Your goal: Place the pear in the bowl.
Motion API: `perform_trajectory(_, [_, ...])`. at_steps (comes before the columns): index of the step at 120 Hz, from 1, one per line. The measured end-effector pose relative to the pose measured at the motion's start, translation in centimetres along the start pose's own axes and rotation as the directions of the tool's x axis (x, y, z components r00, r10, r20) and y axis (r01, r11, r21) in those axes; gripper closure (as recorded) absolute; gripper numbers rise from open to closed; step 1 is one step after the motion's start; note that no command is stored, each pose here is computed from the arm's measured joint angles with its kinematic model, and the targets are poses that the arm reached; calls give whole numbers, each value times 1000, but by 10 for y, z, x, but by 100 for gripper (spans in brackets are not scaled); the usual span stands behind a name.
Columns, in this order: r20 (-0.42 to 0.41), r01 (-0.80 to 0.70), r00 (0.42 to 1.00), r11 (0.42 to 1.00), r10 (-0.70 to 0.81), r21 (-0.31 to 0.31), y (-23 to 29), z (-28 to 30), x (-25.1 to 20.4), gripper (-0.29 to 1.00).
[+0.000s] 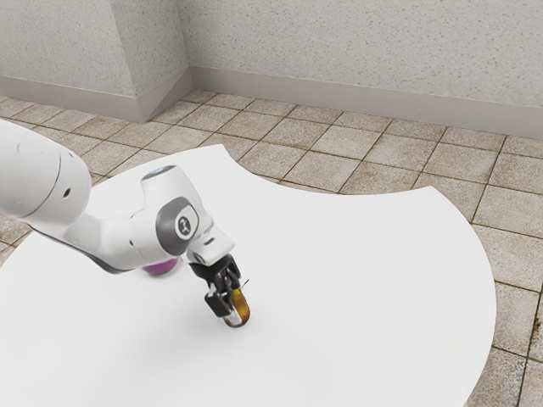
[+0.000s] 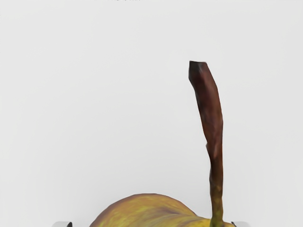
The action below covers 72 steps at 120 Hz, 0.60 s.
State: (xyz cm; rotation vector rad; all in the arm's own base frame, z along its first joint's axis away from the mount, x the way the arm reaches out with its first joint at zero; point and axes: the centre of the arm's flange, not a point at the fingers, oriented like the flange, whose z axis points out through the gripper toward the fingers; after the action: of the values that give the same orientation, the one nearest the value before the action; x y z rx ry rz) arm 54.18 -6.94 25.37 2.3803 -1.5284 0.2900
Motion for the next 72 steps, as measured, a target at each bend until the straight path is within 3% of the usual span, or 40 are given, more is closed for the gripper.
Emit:
perform_trajectory(49, [-4, -46, 999, 999, 47, 23, -1, -10, -3, 53])
perform_trajectory(72, [-30, -79, 996, 992, 83, 98, 12, -67, 2, 67])
